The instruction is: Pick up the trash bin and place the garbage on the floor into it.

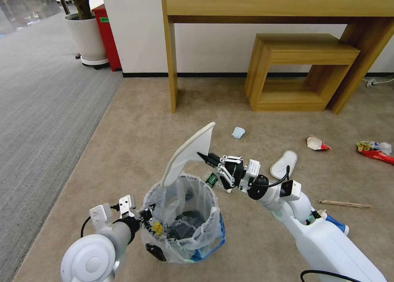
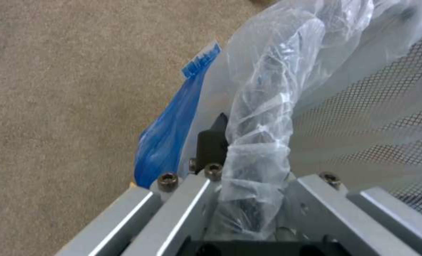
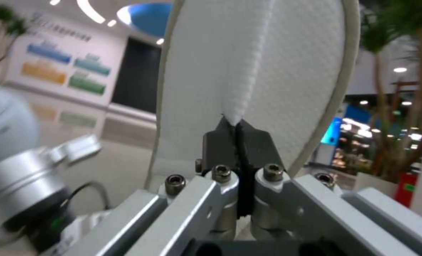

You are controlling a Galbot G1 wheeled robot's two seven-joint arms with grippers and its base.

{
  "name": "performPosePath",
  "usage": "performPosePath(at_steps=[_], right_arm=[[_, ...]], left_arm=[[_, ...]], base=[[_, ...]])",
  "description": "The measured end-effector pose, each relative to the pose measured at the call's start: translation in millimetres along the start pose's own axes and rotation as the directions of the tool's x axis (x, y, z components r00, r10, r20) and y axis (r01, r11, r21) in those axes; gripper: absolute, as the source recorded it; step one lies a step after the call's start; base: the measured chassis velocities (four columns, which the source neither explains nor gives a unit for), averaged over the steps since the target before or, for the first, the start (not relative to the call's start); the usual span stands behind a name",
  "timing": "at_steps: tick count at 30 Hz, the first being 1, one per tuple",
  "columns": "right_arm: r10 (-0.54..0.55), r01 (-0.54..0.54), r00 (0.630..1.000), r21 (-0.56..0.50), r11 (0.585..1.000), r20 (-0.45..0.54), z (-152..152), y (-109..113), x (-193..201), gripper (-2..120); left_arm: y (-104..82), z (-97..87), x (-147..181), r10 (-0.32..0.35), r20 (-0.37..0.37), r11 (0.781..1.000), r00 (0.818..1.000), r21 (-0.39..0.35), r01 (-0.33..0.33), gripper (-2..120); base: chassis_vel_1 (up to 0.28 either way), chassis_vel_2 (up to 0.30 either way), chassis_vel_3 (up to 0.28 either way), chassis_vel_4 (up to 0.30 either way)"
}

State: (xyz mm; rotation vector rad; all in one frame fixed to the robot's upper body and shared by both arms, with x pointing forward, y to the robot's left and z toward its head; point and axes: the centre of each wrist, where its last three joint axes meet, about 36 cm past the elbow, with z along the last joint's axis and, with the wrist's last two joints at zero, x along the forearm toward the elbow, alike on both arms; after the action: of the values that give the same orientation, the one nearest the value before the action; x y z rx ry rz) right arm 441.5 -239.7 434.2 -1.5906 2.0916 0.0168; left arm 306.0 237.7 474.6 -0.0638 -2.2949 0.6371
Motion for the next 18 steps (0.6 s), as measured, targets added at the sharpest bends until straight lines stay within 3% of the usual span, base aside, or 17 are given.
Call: performPosePath(at_steps=[6, 18], right_arm=[[-0.097, 0.102, 0.991, 0.06, 0.993, -0.092, -2.9, -13.9, 10.9, 0], [-0.107, 0.121, 0.984, 0.09, 0.989, -0.146, -0.9, -21.5, 22.0, 0]], left_arm=[[-1.7, -0.3, -1.8, 0.008, -0.001, 1.0, 1.0, -0.001, -0.008, 1], [-7.0, -0.3, 4.4, 0.024, 0.008, 1.0, 1.0, -0.009, -0.024, 1]], base=[[0.0, 0.0, 0.0, 0.0], [0.0, 0.0, 0.0, 0.0]])
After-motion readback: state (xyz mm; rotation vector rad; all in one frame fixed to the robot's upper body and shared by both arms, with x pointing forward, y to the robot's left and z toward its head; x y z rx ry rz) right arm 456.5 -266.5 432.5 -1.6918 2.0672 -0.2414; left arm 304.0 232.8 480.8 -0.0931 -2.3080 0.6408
